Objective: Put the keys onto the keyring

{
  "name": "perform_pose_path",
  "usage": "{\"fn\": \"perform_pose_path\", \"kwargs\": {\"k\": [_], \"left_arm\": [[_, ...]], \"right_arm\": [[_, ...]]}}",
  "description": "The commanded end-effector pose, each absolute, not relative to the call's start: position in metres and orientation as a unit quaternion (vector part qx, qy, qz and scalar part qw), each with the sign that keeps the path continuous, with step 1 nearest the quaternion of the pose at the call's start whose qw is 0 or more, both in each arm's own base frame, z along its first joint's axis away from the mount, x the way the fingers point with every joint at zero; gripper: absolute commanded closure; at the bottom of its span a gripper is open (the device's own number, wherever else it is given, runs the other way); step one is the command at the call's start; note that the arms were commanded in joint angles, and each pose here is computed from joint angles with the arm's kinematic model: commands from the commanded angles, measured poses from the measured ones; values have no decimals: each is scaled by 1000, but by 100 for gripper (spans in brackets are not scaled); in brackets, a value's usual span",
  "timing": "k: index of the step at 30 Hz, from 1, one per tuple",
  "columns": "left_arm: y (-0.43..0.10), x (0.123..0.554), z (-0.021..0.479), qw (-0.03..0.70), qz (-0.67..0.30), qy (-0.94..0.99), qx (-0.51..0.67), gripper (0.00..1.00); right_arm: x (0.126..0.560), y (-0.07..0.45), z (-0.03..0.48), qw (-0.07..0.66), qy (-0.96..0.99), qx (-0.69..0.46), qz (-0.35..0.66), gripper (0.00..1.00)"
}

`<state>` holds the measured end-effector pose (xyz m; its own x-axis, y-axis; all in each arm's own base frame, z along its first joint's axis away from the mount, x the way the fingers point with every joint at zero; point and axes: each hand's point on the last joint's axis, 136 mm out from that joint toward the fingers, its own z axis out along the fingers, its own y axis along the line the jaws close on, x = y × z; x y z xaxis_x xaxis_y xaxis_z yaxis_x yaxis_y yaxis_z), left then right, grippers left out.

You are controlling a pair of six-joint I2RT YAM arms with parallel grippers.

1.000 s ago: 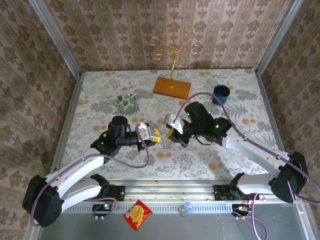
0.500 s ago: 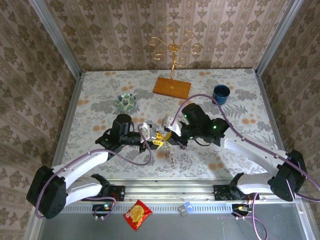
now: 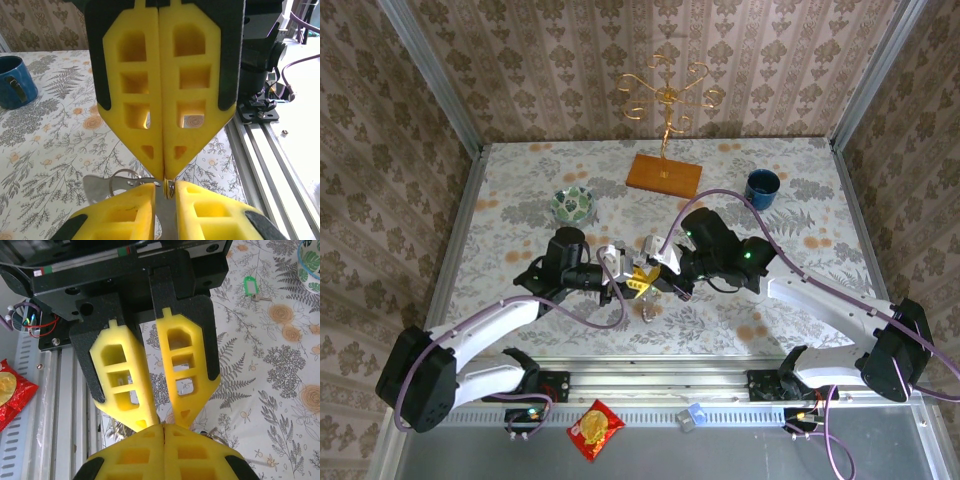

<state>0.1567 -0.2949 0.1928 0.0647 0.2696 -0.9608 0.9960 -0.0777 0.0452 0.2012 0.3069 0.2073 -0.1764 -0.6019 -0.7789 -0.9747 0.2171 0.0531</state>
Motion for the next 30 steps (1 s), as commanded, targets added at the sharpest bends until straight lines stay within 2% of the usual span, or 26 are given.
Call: {"fn": "perform_pose_path", "kwargs": {"k": [1,8,10,11,14,17,24,30], "left_arm": [[-297,156,203,428,-441,516,597,84],[-298,155,210,432,-449,508,594,100],[-299,154,213,436,-452,503,593,100],[-299,154,214,439,-454,502,591,100],[-298,154,215,446,-459,501,583,100],[-298,154,216,456,-470,499,568,100],[-298,156,222,490,-479,488,540,100],[-301,152,217,488,-484,485,541,100]], "right_arm": [[201,318,230,347,685,-563,307,100],[200,320,230,347,682,-563,313,100],[201,320,230,350,683,-561,310,100],[203,318,231,356,687,-554,307,94],[213,309,246,388,692,-513,328,66],[221,292,262,433,687,-465,354,55],[211,274,248,497,649,-452,358,54],[206,278,235,495,641,-452,374,58]]}}
